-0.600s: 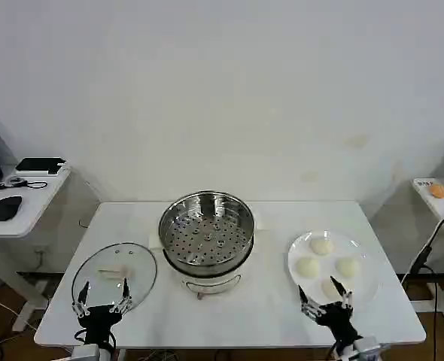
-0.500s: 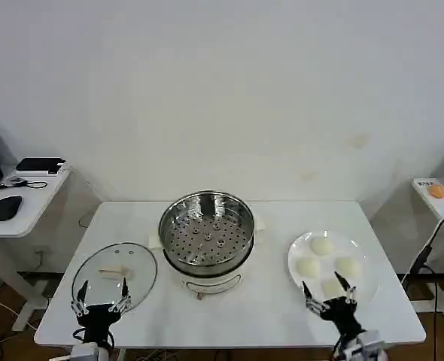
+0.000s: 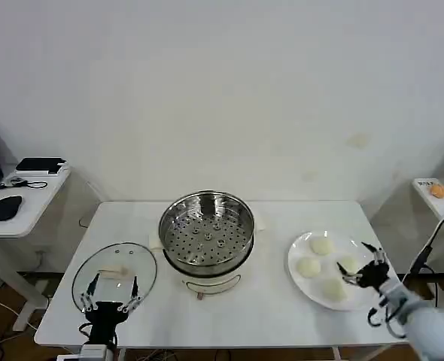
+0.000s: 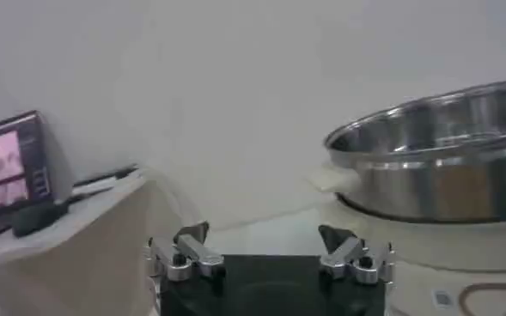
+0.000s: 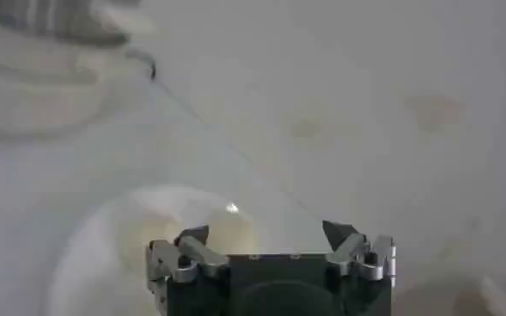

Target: Take steamed baozi put them in steamer then cover it.

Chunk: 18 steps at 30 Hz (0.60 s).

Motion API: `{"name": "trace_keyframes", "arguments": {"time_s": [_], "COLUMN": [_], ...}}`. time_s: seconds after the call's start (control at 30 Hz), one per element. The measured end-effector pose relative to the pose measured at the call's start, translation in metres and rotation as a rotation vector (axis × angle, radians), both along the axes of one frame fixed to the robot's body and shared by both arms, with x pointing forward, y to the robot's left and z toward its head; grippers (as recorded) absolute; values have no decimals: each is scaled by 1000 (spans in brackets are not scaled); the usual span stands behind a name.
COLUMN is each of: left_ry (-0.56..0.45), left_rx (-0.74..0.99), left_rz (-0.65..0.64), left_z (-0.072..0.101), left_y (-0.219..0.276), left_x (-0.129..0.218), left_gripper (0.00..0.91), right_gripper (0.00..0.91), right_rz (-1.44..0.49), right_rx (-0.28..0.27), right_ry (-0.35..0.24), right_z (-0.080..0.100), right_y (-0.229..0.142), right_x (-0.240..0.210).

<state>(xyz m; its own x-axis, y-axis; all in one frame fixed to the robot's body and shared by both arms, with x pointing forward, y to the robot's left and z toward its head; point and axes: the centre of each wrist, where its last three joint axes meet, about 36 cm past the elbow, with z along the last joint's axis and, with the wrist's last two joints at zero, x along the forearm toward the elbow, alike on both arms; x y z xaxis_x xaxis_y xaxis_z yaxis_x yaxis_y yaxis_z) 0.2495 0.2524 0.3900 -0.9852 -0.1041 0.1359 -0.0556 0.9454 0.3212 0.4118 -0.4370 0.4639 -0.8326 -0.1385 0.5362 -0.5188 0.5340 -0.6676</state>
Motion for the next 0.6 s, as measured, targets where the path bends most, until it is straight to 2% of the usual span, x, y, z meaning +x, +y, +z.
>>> {"name": "trace_keyframes", "arguments": {"time_s": [0.1, 0.23, 0.6], "left_ry": [-3, -8, -16], "left_rx": [16, 36, 60], "left_rz": [-22, -40, -45], "left_z": [2, 5, 7], "left_y": [-2, -3, -3], "left_x": [-2, -3, -2], "left_gripper": [907, 907, 907], "right_gripper": [907, 907, 907], "right_rz": [73, 179, 395], "right_rx": [-84, -169, -320], "right_ry": [63, 151, 383], "right_z": [11, 23, 42], "right_y": [-11, -17, -7], "right_x": [27, 66, 157]}}
